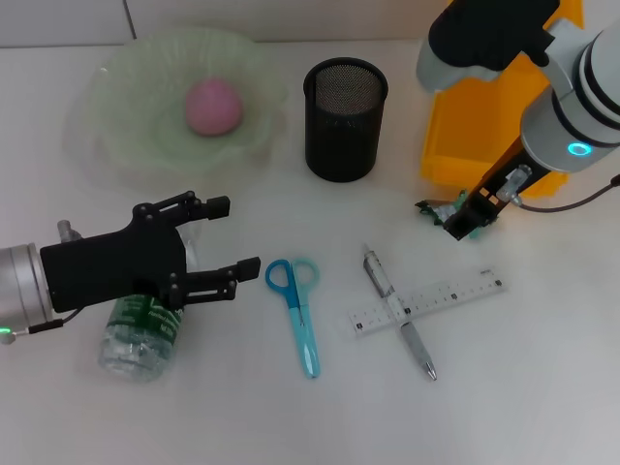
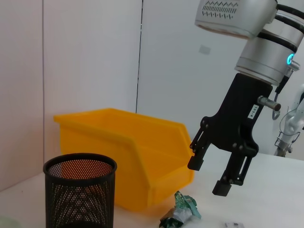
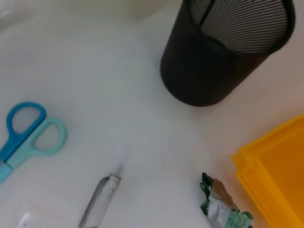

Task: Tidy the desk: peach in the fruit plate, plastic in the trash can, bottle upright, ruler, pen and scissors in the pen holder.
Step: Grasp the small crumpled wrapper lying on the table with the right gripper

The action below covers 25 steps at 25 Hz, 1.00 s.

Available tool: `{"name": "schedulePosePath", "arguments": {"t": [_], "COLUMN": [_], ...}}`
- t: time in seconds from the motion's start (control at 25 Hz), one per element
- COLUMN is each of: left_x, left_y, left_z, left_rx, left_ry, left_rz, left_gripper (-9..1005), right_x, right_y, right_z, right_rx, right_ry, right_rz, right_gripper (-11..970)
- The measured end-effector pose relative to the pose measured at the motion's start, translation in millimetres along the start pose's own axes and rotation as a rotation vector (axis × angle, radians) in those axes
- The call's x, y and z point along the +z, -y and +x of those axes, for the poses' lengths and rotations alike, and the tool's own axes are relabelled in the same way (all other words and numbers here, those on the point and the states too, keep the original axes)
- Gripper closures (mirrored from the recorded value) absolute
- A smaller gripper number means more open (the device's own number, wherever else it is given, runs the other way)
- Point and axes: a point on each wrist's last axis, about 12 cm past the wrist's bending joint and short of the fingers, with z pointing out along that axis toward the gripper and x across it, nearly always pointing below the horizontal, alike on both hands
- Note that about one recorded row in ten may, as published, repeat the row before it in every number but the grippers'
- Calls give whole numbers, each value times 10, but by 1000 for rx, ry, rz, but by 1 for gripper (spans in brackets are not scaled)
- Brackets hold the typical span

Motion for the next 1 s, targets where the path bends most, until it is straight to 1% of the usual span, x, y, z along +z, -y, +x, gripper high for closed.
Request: {"name": "schedulePosePath", "arguments": {"t": [0.2,0.4,0.64,0.8,1.0], "left_x": [4,17,32,25,23], "left_y": [-3,10,20,28,36], "left_z": [-3,13,41,49,49], "left_rx": [9,17,17,15,14], "left_ry": [0,-6,-9,-9,-8], "left_rz": [0,6,5,5,9], "left_gripper": [135,135,136,136,136], "right_x": [32,132,213,286,349], "right_y": [-25,-5,32,85,121], "right_z": [20,82,134,163,153], "right_rx": [69,117,160,193,204], "right_ry": [1,-12,-13,-14,-1], "right_rz": [-54,-65,-55,-48,-38], "right_gripper": [181,181,181,181,181]}}
